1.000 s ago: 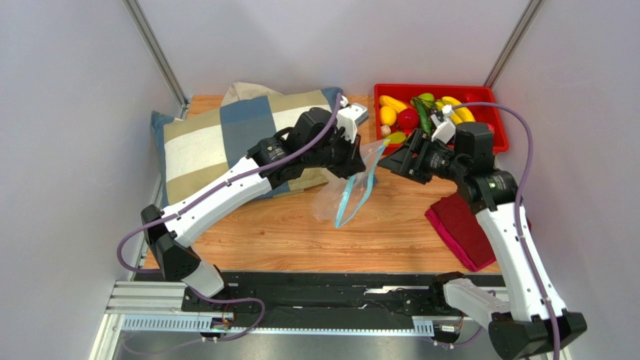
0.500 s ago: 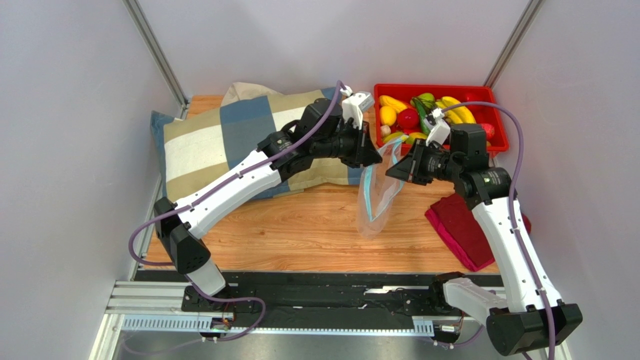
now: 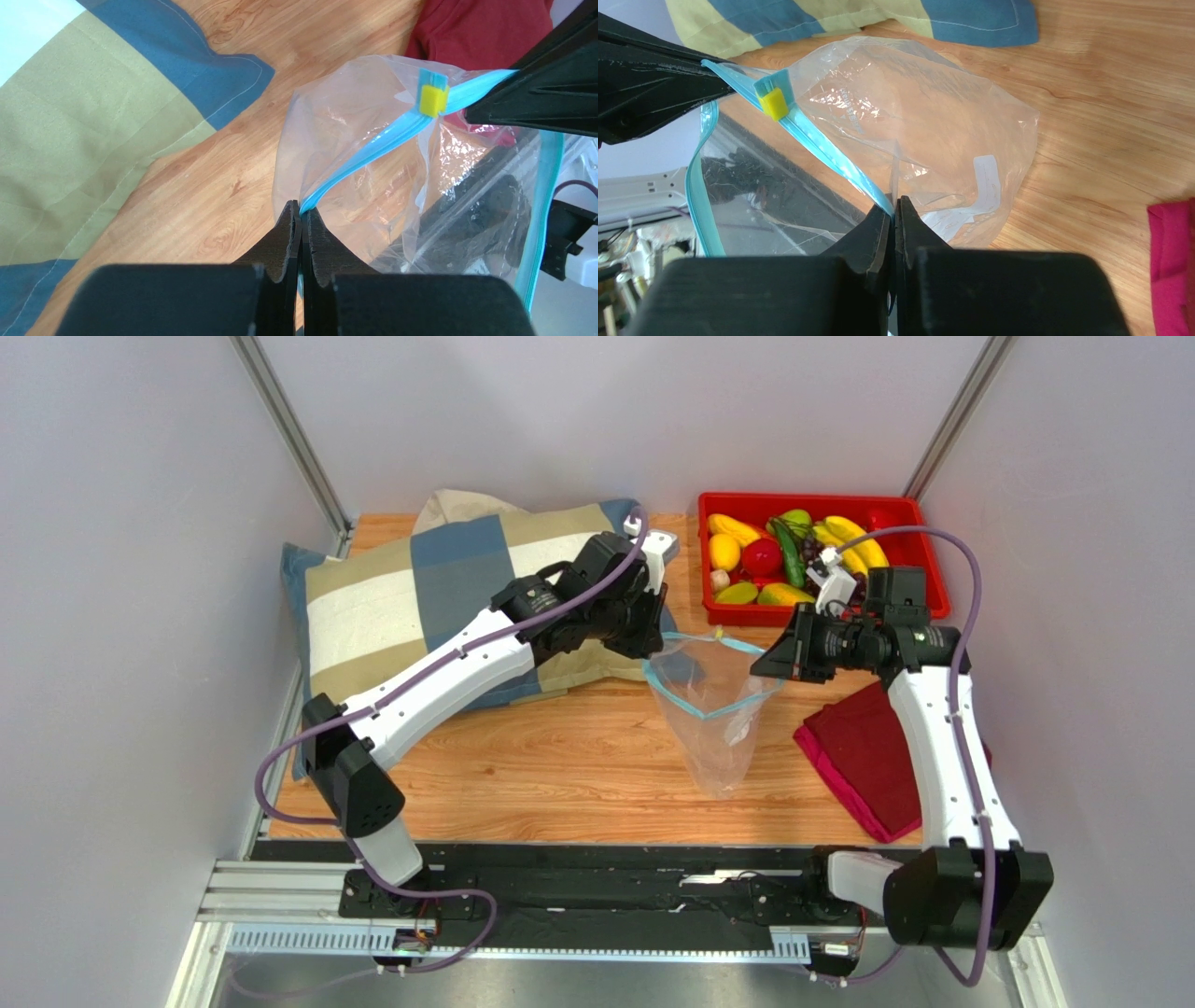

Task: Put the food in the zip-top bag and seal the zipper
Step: Pick up the zipper food storage bag at the center of the board, then pick up the fake fruit from the bin.

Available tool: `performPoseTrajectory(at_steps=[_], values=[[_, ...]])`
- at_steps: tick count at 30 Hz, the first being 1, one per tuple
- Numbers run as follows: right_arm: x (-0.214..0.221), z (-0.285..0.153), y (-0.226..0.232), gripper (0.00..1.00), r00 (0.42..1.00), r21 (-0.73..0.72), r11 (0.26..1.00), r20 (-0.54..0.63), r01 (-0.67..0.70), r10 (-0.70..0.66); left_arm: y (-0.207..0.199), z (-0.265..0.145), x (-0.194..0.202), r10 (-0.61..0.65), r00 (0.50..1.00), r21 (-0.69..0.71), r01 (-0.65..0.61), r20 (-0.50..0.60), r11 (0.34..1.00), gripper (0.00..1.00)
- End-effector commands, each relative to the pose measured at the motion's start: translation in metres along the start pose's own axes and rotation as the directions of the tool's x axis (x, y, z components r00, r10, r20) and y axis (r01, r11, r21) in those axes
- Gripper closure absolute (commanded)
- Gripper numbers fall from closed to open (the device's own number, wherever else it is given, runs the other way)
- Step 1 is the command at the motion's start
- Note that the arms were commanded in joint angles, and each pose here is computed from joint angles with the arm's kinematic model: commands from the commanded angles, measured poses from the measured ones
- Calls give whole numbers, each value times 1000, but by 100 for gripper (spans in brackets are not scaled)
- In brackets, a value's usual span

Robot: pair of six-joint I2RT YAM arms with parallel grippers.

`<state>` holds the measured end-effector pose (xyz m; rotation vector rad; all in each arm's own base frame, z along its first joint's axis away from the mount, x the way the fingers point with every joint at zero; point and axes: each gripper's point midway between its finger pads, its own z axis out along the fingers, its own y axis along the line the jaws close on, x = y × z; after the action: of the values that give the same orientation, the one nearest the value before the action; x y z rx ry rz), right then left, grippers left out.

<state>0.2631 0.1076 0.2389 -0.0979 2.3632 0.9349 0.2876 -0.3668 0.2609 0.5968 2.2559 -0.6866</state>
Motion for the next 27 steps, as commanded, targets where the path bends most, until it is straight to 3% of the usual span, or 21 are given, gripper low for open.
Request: performPoseTrajectory(at_steps=[1, 3, 4, 6, 9, 10, 12, 14, 15, 16, 18, 22, 27], values=[[-22, -2, 20, 78, 990, -104, 985, 39, 137, -134, 2, -11, -13, -8, 1000, 25, 8, 15, 1000, 100], [-35, -6, 27, 63, 979, -120, 973, 62, 198, -192, 3, -14, -22, -17, 999, 7, 16, 45, 1000, 100], [-37, -5, 26, 51, 981, -122, 973, 51, 194, -189, 4, -14, -24, -18, 999, -1, 18, 49, 1000, 100], [-55, -11, 27, 39, 974, -115, 969, 78, 219, -211, 8, -17, -29, -30, 998, -32, 32, 60, 999, 100], [-90, -24, 15, 8, 964, -95, 967, 147, 234, -219, 9, -16, -28, -51, 998, -51, 53, 38, 997, 100], [-103, -29, 9, 2, 959, -77, 967, 166, 244, -229, 13, -16, -30, -55, 997, -75, 59, 47, 995, 100], [-144, -42, -17, 1, 948, 11, 970, 207, 244, -241, 13, -14, -30, -60, 997, -73, 63, 48, 995, 100], [-161, -49, -41, 3, 946, 64, 965, 191, 255, -262, 11, -12, -31, -65, 997, -69, 68, 46, 995, 100], [-175, -46, -78, 4, 956, 127, 966, 165, 224, -243, 11, -12, -32, -65, 997, -67, 68, 47, 995, 100], [-194, -62, -78, 7, 939, 175, 948, 178, 265, -295, 10, -8, -34, -67, 997, -66, 70, 49, 995, 100], [-210, -58, -130, 7, 930, 286, 906, 102, 312, -353, 8, -4, -36, -66, 997, -63, 69, 49, 996, 100], [-235, -60, -187, 7, 867, 436, 775, -29, 458, -497, 5, 6, -41, -56, 997, -66, 60, 55, 996, 100], [-237, -47, -247, 10, 803, 508, 647, -169, 568, -572, 5, 16, -35, -50, 998, -60, 52, 33, 997, 100]])
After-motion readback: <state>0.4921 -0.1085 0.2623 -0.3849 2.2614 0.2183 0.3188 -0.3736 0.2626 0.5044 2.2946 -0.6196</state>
